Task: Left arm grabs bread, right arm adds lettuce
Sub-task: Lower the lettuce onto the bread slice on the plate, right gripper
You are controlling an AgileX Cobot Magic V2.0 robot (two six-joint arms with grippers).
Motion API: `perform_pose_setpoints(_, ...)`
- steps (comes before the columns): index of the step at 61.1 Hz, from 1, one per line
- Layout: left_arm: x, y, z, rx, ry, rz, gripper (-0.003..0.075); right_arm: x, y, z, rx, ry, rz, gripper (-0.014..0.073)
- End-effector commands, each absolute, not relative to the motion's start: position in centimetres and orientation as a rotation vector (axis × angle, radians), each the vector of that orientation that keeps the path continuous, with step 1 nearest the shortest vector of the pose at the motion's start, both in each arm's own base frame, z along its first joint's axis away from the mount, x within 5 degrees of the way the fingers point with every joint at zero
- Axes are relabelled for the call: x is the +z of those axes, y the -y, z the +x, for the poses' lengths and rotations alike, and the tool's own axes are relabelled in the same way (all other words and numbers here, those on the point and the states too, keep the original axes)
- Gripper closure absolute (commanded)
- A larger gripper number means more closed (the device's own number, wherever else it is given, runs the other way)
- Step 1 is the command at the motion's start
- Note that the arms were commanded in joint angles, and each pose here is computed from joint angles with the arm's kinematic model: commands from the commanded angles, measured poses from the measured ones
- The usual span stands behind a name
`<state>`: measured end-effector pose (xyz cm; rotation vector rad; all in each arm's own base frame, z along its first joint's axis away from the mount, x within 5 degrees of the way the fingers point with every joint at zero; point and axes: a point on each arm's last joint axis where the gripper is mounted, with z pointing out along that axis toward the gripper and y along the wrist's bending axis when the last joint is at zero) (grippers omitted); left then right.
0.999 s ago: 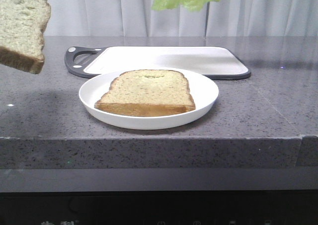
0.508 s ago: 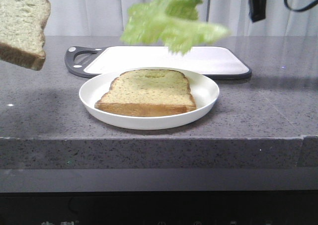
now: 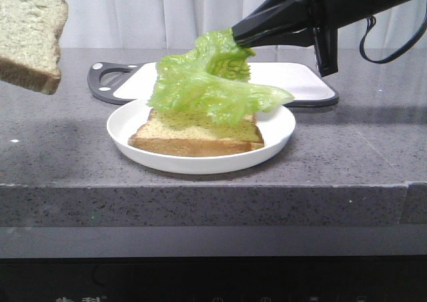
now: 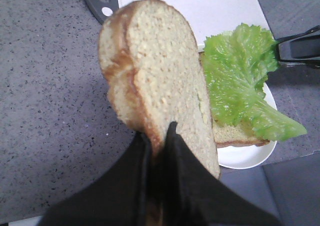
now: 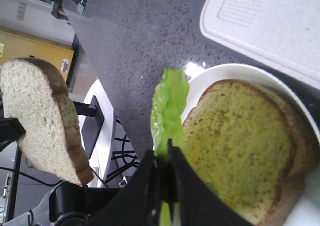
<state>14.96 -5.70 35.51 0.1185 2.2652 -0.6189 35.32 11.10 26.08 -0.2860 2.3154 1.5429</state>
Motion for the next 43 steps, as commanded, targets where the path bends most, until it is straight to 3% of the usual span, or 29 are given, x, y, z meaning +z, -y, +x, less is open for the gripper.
perform_pose_setpoints(1, 37.1, 5.7, 15.2, -0.644, -2.162, 0.084, 0.0739, 28.6, -11.5, 34.5, 1.669, -2.202, -0.354, 0.0697)
perform_pose_setpoints(22, 37.1, 5.7, 15.2, -0.644, -2.162, 0.084, 0.0739, 27.4, -13.2, 34.5, 1.708, -2.238, -0.384, 0.0697)
perform_pose_setpoints(43, 37.1, 5.7, 15.2, -0.644, -2.162, 0.084, 0.0739, 26.7, -12.9, 35.0, 1.576, -2.291, -0.367, 0.0695)
